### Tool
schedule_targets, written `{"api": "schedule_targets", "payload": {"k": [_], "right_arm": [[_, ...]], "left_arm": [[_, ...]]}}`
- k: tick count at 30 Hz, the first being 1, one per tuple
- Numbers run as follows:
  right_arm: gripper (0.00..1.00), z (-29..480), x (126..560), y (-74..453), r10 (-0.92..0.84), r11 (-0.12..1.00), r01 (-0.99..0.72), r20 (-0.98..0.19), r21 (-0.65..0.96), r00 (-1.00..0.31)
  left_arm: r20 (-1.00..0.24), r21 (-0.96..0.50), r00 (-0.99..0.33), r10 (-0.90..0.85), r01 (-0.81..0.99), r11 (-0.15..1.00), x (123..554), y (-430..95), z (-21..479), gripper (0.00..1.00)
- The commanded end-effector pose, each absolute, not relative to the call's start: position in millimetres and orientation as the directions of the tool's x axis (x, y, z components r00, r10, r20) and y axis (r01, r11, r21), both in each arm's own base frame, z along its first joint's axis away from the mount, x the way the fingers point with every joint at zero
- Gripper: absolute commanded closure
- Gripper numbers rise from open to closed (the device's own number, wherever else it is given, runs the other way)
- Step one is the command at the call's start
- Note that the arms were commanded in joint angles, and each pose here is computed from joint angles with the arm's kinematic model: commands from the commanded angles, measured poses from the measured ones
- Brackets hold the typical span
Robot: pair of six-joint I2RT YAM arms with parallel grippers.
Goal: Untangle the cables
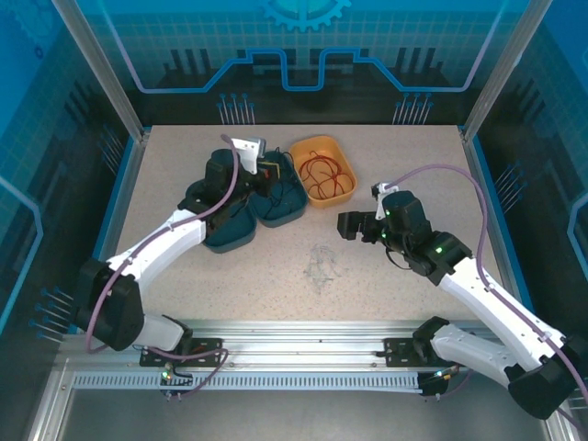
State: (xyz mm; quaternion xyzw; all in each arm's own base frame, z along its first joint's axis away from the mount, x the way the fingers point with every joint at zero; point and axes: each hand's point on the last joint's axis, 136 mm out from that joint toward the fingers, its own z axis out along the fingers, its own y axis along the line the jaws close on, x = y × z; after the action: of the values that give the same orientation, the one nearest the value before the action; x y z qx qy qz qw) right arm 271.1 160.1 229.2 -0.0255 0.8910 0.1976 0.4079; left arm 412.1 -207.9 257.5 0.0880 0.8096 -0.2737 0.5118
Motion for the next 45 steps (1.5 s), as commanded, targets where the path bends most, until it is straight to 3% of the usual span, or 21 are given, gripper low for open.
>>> {"api": "schedule_targets", "payload": {"k": [1, 9, 19, 26, 32, 40, 45], "right_arm": [[0.0, 223.8, 275.0, 160.1, 0.129, 0.918, -0.195, -0.727, 0.345, -0.675], [0.0, 219.6, 276.9, 162.1, 0.122, 0.918, -0.197, -0.718, 0.344, -0.685], [0.0, 218.6, 279.3, 164.1, 0.114, 0.917, -0.207, -0.72, 0.342, -0.684], [0.0, 218.0, 280.4, 165.9, 0.113, 0.914, -0.212, -0.717, 0.347, -0.687], [0.0, 213.4, 282.3, 154.0, 0.156, 0.926, -0.143, -0.701, 0.348, -0.696], [0.0, 212.1, 279.8, 136.8, 0.218, 0.932, -0.08, -0.725, 0.352, -0.654], [0.0, 205.6, 278.8, 131.9, 0.221, 0.94, -0.044, -0.703, 0.338, -0.676]], "left_arm": [[-0.905, -0.327, -0.4, -0.145, 0.437, 0.838, 429.6, -206.7, 271.7, 1.0], [-0.853, -0.391, -0.496, -0.163, 0.4, 0.829, 449.2, -206.1, 229.9, 1.0], [-0.799, -0.383, -0.588, -0.127, 0.333, 0.862, 455.8, -187.7, 177.9, 1.0], [-0.783, -0.343, -0.615, -0.092, 0.303, 0.889, 454.8, -176.6, 159.5, 0.94], [-0.764, -0.308, -0.639, -0.087, 0.244, 0.92, 456.5, -161.9, 144.7, 0.93], [-0.709, -0.259, -0.702, -0.07, 0.166, 0.952, 457.4, -149.6, 117.3, 0.87], [-0.695, -0.244, -0.716, -0.071, 0.143, 0.959, 460.3, -146.5, 111.4, 0.73]]}}
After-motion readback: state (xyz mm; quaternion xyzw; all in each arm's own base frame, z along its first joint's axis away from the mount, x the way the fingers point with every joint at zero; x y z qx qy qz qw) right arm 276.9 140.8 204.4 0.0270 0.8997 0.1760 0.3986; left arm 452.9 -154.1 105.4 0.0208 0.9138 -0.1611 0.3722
